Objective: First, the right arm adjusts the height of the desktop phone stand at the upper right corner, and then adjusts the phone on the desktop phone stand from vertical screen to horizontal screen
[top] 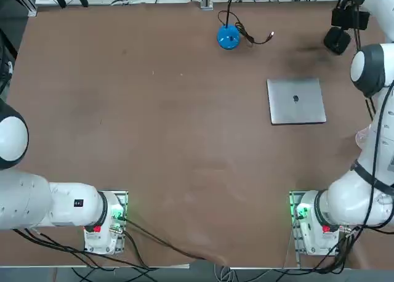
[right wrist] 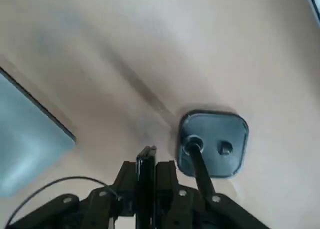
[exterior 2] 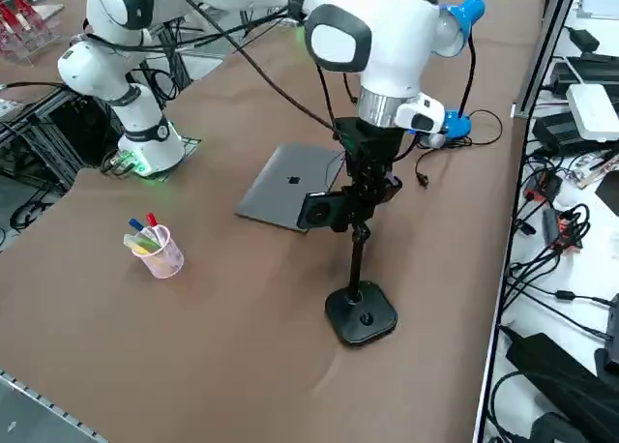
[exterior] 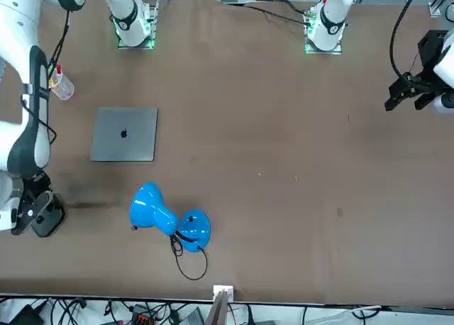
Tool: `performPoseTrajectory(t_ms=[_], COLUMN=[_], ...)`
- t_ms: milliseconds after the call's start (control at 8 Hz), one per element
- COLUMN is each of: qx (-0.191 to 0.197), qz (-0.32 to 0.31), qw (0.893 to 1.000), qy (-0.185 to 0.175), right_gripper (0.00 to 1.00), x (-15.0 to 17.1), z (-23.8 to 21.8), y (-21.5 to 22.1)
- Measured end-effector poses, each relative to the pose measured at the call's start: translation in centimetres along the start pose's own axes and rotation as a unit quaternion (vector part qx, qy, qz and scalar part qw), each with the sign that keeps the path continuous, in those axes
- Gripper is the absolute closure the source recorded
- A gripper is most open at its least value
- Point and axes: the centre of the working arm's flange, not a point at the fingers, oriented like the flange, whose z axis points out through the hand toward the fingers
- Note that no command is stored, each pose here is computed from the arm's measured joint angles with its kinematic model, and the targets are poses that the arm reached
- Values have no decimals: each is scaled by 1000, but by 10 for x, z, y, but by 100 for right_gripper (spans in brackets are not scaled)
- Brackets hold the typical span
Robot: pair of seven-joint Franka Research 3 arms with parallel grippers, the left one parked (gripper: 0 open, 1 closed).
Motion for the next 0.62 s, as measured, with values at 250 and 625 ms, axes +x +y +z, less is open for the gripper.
performPoseTrajectory(t_ms=[250, 625], qx=[12, 23], qz=[-7, -2], qw=[1000, 999], qy=[24, 47], right_gripper=[83, 83], x=[-8, -12], z=[-2, -3], y=[3, 5])
